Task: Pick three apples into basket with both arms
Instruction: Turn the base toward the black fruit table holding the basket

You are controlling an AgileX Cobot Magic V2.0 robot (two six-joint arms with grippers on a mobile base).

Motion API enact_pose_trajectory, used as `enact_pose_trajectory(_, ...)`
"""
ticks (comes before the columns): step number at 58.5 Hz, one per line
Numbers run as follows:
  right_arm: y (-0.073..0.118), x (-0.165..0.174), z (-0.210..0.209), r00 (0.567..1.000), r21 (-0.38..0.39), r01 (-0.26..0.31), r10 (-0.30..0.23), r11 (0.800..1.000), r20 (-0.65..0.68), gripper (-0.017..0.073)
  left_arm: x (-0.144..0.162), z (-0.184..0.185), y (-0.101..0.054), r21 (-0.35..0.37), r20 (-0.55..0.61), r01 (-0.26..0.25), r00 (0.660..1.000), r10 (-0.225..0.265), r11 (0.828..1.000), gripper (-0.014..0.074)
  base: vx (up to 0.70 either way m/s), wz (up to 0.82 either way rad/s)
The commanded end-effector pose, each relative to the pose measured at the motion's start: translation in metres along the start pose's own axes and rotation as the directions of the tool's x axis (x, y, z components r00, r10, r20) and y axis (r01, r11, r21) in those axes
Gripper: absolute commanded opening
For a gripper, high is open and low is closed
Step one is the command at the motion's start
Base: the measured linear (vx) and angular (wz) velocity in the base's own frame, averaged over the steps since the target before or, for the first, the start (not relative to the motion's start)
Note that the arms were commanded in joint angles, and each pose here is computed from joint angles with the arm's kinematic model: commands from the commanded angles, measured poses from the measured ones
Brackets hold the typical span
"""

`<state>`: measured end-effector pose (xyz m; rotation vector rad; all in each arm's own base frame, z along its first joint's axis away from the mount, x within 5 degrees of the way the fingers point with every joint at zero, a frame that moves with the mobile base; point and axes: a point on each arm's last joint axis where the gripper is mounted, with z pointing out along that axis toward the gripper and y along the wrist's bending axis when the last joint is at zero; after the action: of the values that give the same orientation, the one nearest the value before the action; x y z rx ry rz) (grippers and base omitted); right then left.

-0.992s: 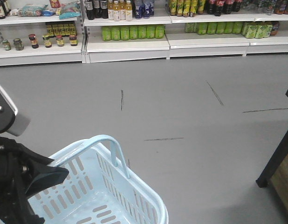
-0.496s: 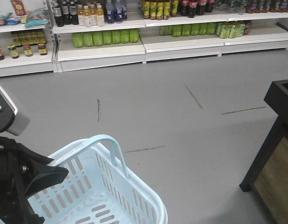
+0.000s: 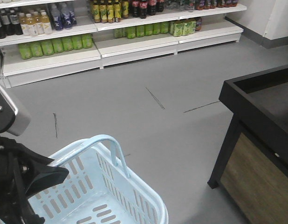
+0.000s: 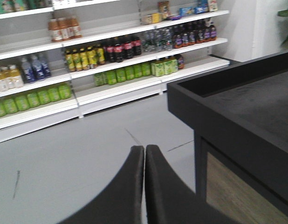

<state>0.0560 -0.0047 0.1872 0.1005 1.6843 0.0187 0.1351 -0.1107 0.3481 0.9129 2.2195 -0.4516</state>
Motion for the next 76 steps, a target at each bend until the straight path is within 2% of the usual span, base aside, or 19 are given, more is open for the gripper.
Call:
enact_pose_trajectory(1,0.0018,-0.0028,-0.0003,0.997,-0.019,0.025,-0.023,1.000,0.068,-0.0008,-0.0134,-0.0108,-0.0018,-0.004,0.124,0.011,0.992,-0.010,1.000,-0.0006,0.14,-0.33)
enact_pose_trajectory(76,0.0018,-0.0029,-0.0003,0.997,-0.019,0.025,-0.023,1.000,0.069,-0.0008,-0.0134,-0.0108,-0.0018,-0.004,0.124,0.011,0.992,-0.010,1.000,-0.0006,0.10,-0.34)
